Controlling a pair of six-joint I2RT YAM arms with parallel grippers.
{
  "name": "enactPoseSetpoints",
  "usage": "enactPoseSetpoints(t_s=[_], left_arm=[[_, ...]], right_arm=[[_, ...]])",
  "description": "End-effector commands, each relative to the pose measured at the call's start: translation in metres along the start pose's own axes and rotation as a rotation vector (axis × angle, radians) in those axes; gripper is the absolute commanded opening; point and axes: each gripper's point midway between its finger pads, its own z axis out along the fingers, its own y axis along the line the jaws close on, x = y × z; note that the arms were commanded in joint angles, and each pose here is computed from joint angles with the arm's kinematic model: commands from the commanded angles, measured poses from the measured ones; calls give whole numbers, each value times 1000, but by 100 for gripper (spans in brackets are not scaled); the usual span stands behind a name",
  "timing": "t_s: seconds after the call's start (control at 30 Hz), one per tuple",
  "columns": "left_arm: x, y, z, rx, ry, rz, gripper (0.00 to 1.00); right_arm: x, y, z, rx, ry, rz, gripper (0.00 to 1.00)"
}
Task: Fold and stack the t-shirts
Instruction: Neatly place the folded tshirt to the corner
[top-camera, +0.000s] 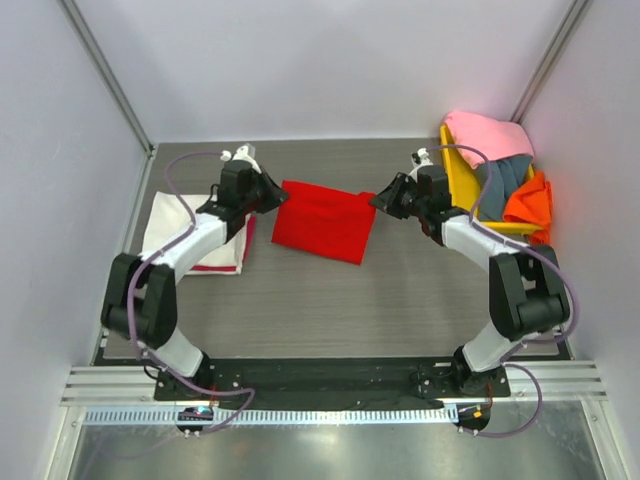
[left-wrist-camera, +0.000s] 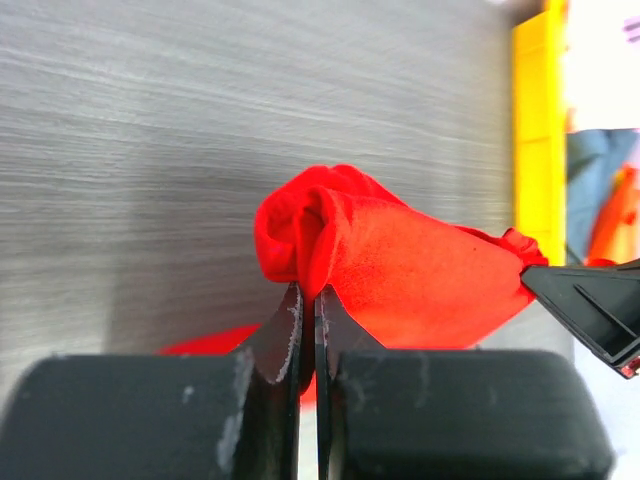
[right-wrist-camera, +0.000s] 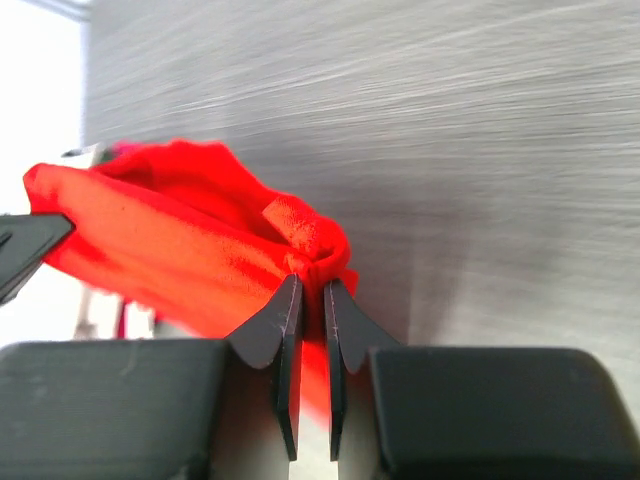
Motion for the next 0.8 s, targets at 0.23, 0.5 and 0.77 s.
enactPoseSetpoints(t_s=[0.23,0.5,0.77], left_arm=[[-38,-21,-104,-14,-130,84,0],[-72,-8,-194,-161,-266,82,0],[-95,59,-267,-382,-382,-17,0]], right_arm=[[-19,99,-83,-167,-131,-151,1],[-13,181,-123,-294,-150,-208,1],[28,275,-130,-416,-96,-270,1]])
